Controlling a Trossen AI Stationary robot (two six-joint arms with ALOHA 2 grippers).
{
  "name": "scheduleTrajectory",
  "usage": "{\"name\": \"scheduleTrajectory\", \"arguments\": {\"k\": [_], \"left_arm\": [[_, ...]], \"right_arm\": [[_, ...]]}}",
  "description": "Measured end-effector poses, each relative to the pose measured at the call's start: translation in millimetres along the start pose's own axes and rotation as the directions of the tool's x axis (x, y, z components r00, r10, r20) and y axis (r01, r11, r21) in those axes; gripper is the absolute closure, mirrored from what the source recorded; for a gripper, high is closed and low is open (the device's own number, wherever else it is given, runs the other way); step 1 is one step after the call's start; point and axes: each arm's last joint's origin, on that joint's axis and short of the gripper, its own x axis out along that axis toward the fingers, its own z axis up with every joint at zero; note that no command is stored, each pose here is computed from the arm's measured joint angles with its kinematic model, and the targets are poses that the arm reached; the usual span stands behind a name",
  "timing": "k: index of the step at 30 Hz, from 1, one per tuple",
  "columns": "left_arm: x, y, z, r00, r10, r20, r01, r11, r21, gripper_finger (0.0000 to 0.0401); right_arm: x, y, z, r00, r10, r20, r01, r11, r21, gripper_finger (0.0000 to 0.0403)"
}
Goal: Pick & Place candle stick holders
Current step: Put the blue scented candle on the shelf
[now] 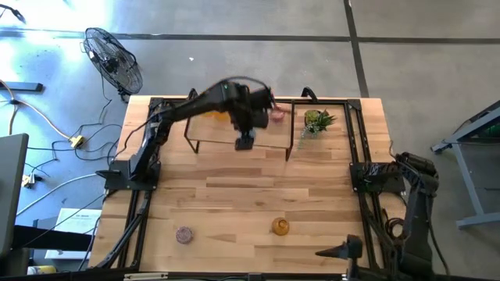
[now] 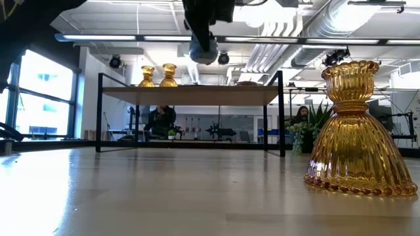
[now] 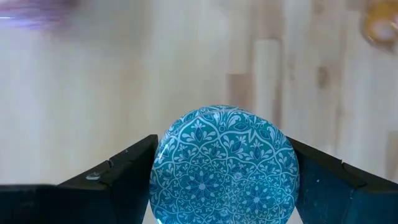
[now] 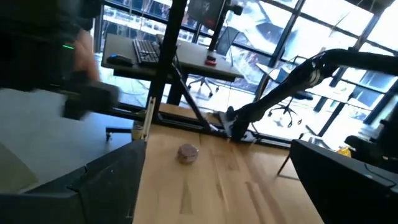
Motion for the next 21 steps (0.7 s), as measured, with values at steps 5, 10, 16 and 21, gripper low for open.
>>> {"name": "scheduleTrajectory", "arguments": {"k": [5, 10, 16, 21], "left_arm": [[-5, 42, -2, 0.990, -0.054, 0.133, 0.060, 0.997, -0.048, 0.0103], [-11, 69, -4, 0.972, -0.047, 0.232, 0.066, 0.995, -0.075, 0.0103], [-8, 91, -2, 0.948, -0.054, 0.313, 0.076, 0.995, -0.059, 0.0103], [14, 101, 1, 0.957, -0.069, 0.283, 0.095, 0.992, -0.079, 0.0103]], "right_arm": [[-4, 0, 0, 1.000, -0.022, 0.009, 0.022, 0.999, -0.038, 0.0007], [-1, -1, -2, 0.999, -0.034, 0.002, 0.034, 0.995, -0.090, 0.0007], [4, -5, -2, 0.999, -0.050, -0.005, 0.048, 0.989, -0.138, 0.0007], [4, -13, 3, 0.999, -0.054, -0.006, 0.052, 0.989, -0.140, 0.0007]]}}
